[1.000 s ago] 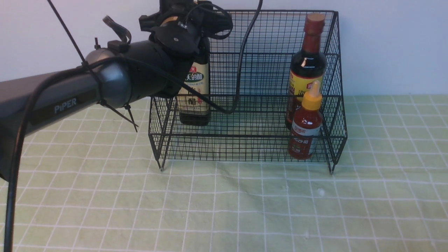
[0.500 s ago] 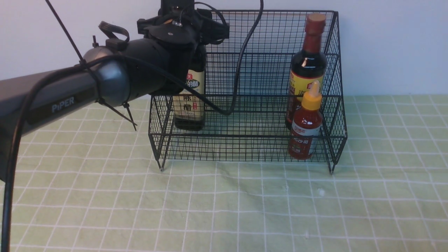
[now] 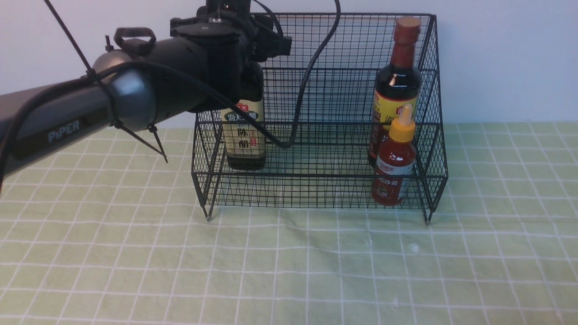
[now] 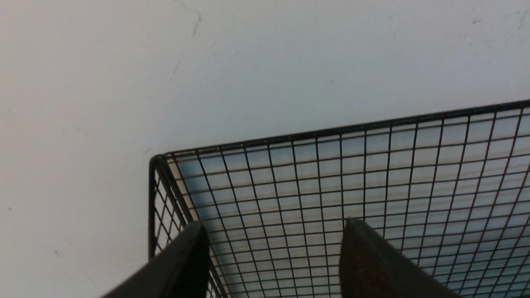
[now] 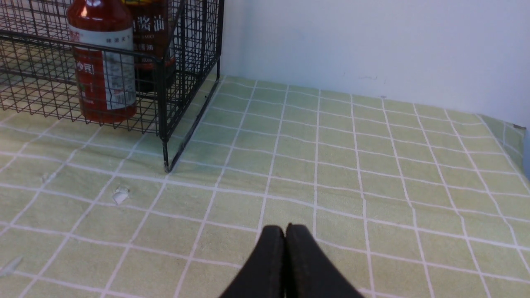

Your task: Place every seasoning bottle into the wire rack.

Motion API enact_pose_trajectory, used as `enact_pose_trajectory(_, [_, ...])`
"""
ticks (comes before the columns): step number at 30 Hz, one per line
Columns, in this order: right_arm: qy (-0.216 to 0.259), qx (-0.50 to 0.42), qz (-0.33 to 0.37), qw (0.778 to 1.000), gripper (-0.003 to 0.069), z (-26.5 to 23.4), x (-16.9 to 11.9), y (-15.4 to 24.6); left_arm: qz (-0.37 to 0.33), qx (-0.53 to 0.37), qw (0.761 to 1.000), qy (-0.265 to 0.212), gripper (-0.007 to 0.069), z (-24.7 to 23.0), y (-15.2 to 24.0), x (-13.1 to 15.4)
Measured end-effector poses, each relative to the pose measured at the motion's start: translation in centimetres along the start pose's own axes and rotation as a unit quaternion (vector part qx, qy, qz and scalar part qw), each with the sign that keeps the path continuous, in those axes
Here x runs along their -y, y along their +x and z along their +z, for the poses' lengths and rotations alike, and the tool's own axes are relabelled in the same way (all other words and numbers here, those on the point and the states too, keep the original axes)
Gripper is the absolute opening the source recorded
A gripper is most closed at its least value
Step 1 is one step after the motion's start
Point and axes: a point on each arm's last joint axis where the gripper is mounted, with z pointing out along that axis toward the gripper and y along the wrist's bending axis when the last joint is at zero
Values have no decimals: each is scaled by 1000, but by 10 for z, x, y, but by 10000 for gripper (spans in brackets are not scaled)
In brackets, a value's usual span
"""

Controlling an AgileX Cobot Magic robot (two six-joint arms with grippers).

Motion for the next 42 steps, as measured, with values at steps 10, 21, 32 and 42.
enact_pose_trajectory(10, [0,0,0,1000,-15,0,0,0,34,59,998,13,382,-44,-51,-20])
enact_pose_trajectory(21, [0,0,0,1000,-15,0,0,0,182,135,974,-27,16,-118,-110,-62])
enact_pose_trajectory(32, [0,0,0,1000,-15,0,0,0,317,31,929,-190,15,-145,-112,-105])
enact_pose_trajectory(42, [0,0,0,1000,-15,0,0,0,-7,136,985,-104,15,-156,-125,-100])
